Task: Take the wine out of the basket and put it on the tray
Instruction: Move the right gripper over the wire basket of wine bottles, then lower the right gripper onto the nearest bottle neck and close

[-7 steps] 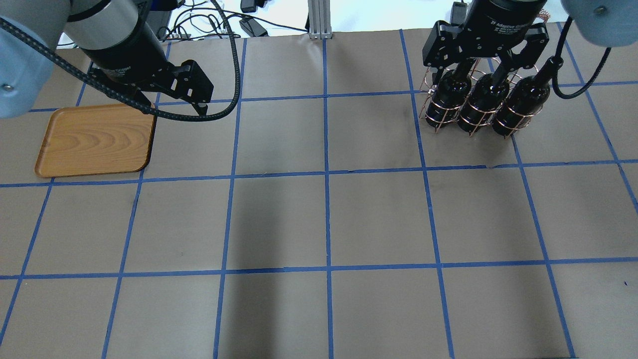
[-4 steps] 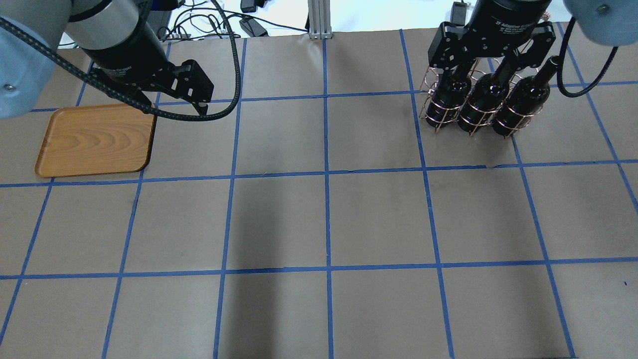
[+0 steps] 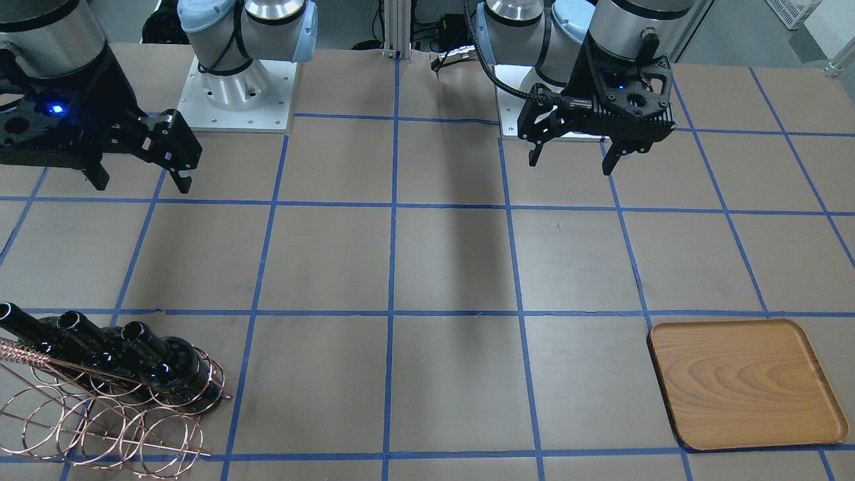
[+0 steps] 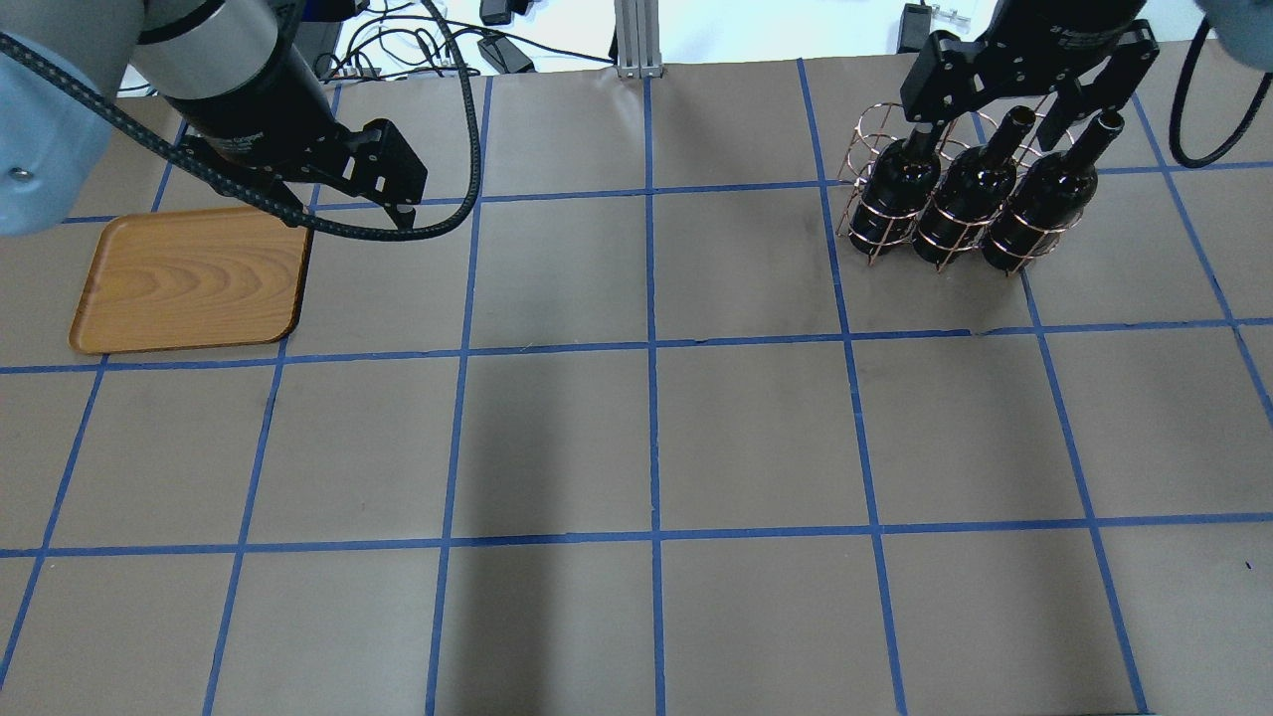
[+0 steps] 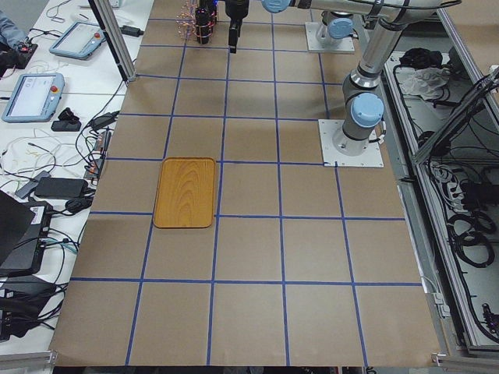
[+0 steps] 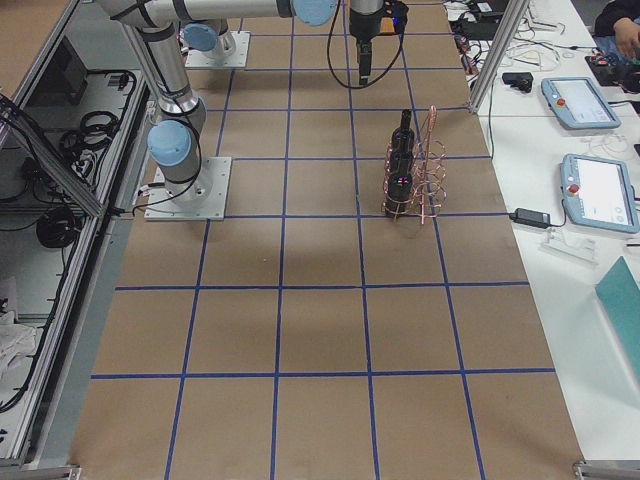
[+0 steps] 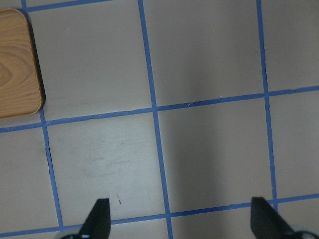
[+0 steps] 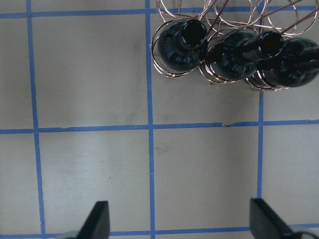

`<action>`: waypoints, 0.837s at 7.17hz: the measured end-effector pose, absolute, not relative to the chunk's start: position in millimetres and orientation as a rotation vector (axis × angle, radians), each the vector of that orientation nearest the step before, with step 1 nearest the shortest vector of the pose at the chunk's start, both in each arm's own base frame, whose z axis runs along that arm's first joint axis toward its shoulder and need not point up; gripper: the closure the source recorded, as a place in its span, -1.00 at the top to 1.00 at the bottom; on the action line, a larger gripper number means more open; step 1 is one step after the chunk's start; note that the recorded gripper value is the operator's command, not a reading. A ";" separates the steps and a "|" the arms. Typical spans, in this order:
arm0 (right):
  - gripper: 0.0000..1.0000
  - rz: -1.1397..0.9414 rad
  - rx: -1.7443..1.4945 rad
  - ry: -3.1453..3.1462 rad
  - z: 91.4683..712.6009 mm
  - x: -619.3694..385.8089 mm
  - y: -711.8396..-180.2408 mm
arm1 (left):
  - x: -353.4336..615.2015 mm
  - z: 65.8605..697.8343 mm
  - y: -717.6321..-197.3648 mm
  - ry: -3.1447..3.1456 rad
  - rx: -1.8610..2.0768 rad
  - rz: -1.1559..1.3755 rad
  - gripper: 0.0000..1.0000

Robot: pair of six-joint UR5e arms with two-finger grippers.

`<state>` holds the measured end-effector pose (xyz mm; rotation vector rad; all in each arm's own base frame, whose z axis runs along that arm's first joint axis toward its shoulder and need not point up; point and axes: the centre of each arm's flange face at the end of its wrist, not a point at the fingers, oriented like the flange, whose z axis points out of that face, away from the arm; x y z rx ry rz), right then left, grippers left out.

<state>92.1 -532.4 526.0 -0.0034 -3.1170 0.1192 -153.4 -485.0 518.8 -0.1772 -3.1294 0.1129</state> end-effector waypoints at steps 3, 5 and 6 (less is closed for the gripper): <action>0.85 0.223 0.133 -3.080 519.4 25.2 -561.1 | -153.5 518.4 -485.3 -3.129 -0.177 0.112 1.00; 0.80 0.234 0.152 -3.069 489.1 3.2 -591.3 | -153.6 518.0 -485.6 -3.128 -0.177 0.111 1.00; 0.79 0.229 0.158 -3.070 472.4 -1.3 -604.6 | -153.5 518.1 -485.6 -3.128 -0.177 0.112 1.00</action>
